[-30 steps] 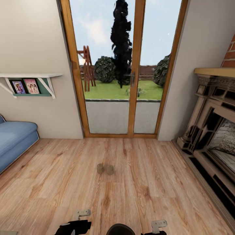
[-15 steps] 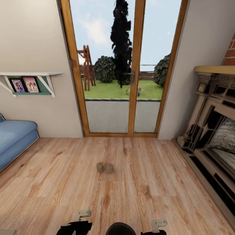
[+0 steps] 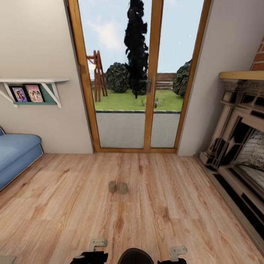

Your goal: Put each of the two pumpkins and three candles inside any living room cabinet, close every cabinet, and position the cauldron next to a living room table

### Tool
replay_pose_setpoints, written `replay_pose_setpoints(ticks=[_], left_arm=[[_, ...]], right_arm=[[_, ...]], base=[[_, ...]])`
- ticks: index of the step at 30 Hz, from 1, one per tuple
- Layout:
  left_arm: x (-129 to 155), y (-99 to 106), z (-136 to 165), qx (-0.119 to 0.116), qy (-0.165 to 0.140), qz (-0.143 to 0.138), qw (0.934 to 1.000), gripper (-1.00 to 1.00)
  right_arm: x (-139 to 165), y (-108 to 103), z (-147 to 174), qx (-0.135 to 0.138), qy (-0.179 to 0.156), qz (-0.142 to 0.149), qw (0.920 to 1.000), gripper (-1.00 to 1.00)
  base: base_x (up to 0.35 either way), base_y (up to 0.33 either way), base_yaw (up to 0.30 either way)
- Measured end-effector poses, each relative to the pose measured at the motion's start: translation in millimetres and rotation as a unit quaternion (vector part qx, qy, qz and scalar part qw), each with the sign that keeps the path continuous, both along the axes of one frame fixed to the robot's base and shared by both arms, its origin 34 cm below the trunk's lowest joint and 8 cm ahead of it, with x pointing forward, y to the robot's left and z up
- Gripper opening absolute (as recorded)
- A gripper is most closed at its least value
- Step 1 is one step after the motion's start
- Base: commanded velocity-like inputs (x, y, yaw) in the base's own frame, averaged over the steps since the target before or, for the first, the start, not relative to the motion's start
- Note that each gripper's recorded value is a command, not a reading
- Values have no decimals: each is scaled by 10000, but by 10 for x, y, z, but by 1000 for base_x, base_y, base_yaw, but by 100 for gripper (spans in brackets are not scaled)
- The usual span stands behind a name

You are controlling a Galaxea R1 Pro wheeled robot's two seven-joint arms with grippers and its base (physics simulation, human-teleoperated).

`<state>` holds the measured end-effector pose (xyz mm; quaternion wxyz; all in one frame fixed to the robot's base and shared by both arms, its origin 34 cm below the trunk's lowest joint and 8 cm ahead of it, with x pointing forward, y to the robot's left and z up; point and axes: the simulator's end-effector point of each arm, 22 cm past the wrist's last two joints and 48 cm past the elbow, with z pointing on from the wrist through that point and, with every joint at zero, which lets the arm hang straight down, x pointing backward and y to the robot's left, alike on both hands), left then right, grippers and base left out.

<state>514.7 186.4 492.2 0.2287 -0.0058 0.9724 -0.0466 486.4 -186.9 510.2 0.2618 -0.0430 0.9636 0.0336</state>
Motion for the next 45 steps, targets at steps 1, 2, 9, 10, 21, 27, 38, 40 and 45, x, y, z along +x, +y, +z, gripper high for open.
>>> replay_pose_setpoints(ticks=[1, 2, 9, 10, 21, 27, 38, 40, 45], left_arm=[[5, -6, -16, 0, -31, -7, 10000, 100], [8, -13, -32, -1, -52, -12, 10000, 100], [6, -23, -156, -4, -92, -20, 10000, 100], [4, -23, -175, -4, -93, -20, 10000, 100], [-18, -76, -376, -38, -96, -29, 9999, 100], [-32, -87, -490, -36, -99, -49, 9999, 100], [-63, -191, -694, -92, -102, -78, 9999, 100], [-68, -203, -733, -98, -104, -82, 9999, 100], [-87, -285, -824, -107, -116, -190, 9997, 100]], right_arm=[[-3, 4, -19, 3, 3, 0, 10000, 100], [-9, 5, -41, 3, 8, 1, 10000, 100], [-78, 14, -214, -1, 80, 12, 10000, 100], [-82, 13, -234, -1, 81, 11, 10000, 100], [10, 51, -371, 42, -244, 32, 9997, 100], [-42, 389, -464, 195, -197, 231, 9993, 100], [135, 928, -543, 503, -54, 287, 9983, 100], [133, 927, -585, 504, -63, 280, 9983, 100], [83, 926, -720, 507, -42, 273, 9983, 100]], base=[[0, 0, 0], [0, 0, 0], [0, 0, 0], [0, 0, 0], [0, 0, 0], [0, 0, 0], [0, 0, 0], [0, 0, 0], [0, 0, 0]])
